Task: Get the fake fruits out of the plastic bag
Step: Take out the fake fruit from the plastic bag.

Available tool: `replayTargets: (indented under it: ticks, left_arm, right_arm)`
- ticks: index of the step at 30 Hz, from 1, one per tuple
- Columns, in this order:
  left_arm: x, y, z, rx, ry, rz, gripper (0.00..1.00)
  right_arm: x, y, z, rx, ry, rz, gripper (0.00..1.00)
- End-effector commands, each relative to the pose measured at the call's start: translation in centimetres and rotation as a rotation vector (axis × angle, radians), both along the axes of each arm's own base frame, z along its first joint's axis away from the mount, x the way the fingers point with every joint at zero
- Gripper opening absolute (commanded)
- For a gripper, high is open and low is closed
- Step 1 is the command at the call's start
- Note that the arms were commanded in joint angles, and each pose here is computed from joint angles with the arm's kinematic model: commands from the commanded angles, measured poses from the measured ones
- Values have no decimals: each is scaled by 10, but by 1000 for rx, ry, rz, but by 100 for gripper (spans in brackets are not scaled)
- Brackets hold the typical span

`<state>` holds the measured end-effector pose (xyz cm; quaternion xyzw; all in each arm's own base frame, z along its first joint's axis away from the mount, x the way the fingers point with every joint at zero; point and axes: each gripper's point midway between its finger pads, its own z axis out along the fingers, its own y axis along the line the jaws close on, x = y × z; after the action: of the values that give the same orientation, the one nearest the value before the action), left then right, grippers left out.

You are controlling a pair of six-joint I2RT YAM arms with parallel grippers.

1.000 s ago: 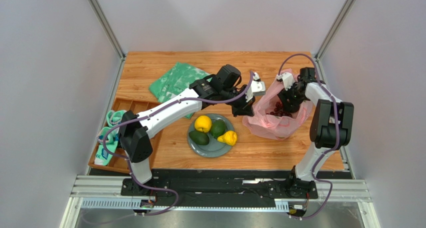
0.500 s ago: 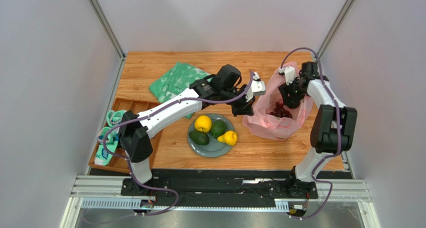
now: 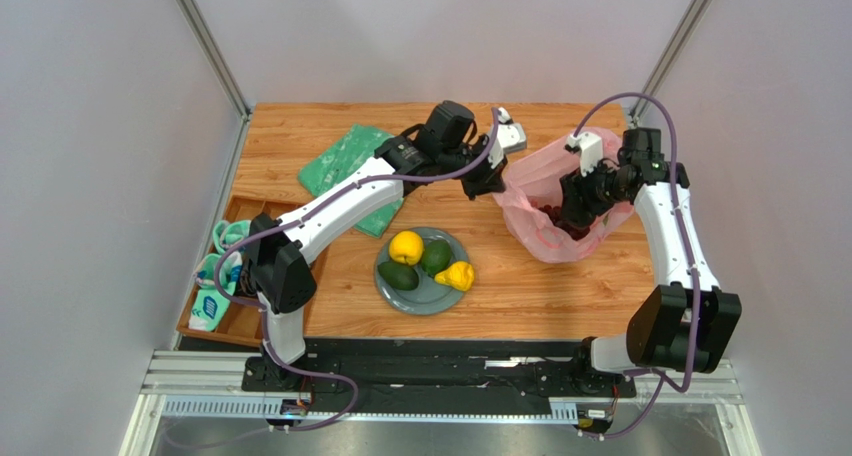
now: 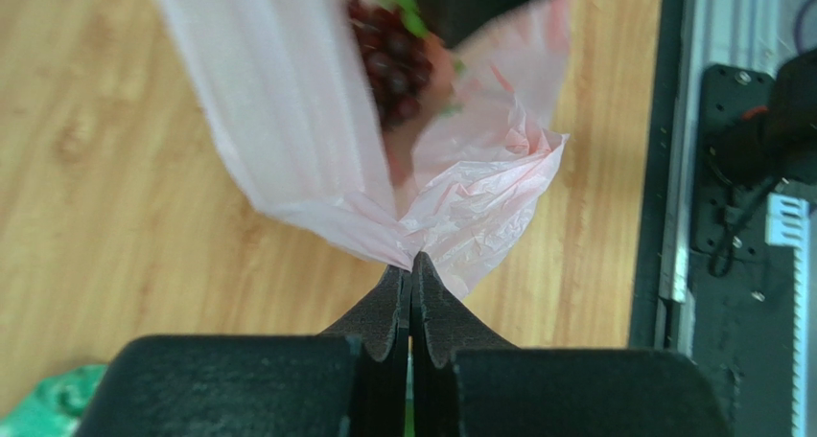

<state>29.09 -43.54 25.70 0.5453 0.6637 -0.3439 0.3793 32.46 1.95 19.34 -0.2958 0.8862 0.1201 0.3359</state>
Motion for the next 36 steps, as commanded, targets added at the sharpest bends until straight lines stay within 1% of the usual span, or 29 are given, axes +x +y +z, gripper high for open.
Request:
replayTargets:
  ticks: [1, 5, 7, 10, 11, 12, 13, 14, 15, 16, 17, 18, 19, 21, 22, 25, 26, 27, 28, 29, 30, 31, 32, 33, 34, 35, 36]
  left_arm:
    - [28, 6, 50, -81, -128, 65, 0]
    - [20, 7, 47, -78, -106, 41, 0]
    - [16, 10, 41, -66, -102, 36, 0]
    - [16, 16, 36, -45, -112, 50, 0]
    - [18, 17, 35, -36, -119, 57, 0]
    - [18, 18, 35, -35, -124, 60, 0]
    - [19, 18, 34, -30, -124, 64, 0]
    - [23, 20, 32, -19, -128, 87, 21]
    - [26, 21, 38, -25, -131, 112, 40]
    - [29, 23, 42, -28, -140, 132, 62]
    - [34, 26, 46, -25, -159, 167, 73]
    - [34, 32, 58, -40, -177, 189, 88]
    - [35, 35, 66, -51, -189, 206, 97]
    - [28, 45, 91, -96, -205, 210, 97]
    - [24, 48, 99, -116, -205, 205, 97]
    - [-5, 54, 130, -215, -150, 125, 93]
    - [-26, 50, 138, -255, -111, 27, 92]
    - [-42, 49, 141, -282, -51, -21, 91]
    - [-52, 44, 148, -329, -30, -74, 92]
    - [-62, 39, 147, -350, 13, -125, 97]
    - [-68, 30, 131, -339, 117, -107, 97]
    - [-67, 22, 127, -353, 125, -101, 98]
    - [-62, 15, 117, -345, 132, -67, 98]
    - [-64, 1, 97, -318, 162, -61, 98]
    - [-60, -7, 93, -325, 145, -40, 98]
    - [-45, -15, 85, -316, 122, 41, 98]
    - [-45, -29, 69, -301, 134, 52, 98]
  right_arm:
    - [-30, 3, -54, 33, 210, -44, 57]
    - [-29, 9, -77, 93, 298, -113, 55]
    - [-28, 13, -70, 119, 292, -116, 54]
    - [-27, 26, -26, 181, 209, -63, 54]
    - [-34, 34, -10, 218, 208, -35, 56]
    - [-32, 36, 18, 223, 134, -11, 56]
    - [-34, 40, 31, 238, 110, 4, 57]
    - [-40, 46, 42, 268, 101, 26, 58]
    - [-42, 49, 51, 280, 79, 37, 59]
    - [-46, 51, 56, 296, 72, 38, 59]
    - [-47, 55, 57, 315, 66, 44, 59]
    - [-48, 55, 51, 325, 84, 34, 59]
    - [-47, 55, 47, 339, 110, 4, 59]
    - [-43, 55, 42, 358, 134, -21, 59]
    - [-41, 57, 39, 394, 173, -45, 59]
    - [-30, 58, 40, 449, 196, -88, 58]
    - [-24, 59, 40, 487, 217, -110, 59]
    - [-20, 59, 42, 509, 226, -125, 59]
    - [-15, 56, 43, 536, 235, -152, 59]
    - [-6, 56, 44, 599, 278, -188, 58]
    - [-1, 54, 45, 638, 300, -214, 58]
    - [6, 46, 44, 678, 317, -257, 58]
    - [12, 46, 48, 732, 322, -261, 57]
    - [17, 41, 45, 789, 376, -320, 57]
    - [20, 40, 45, 828, 400, -339, 58]
    - [24, 42, 51, 892, 408, -316, 57]
    - [24, 41, 47, 968, 489, -376, 58]
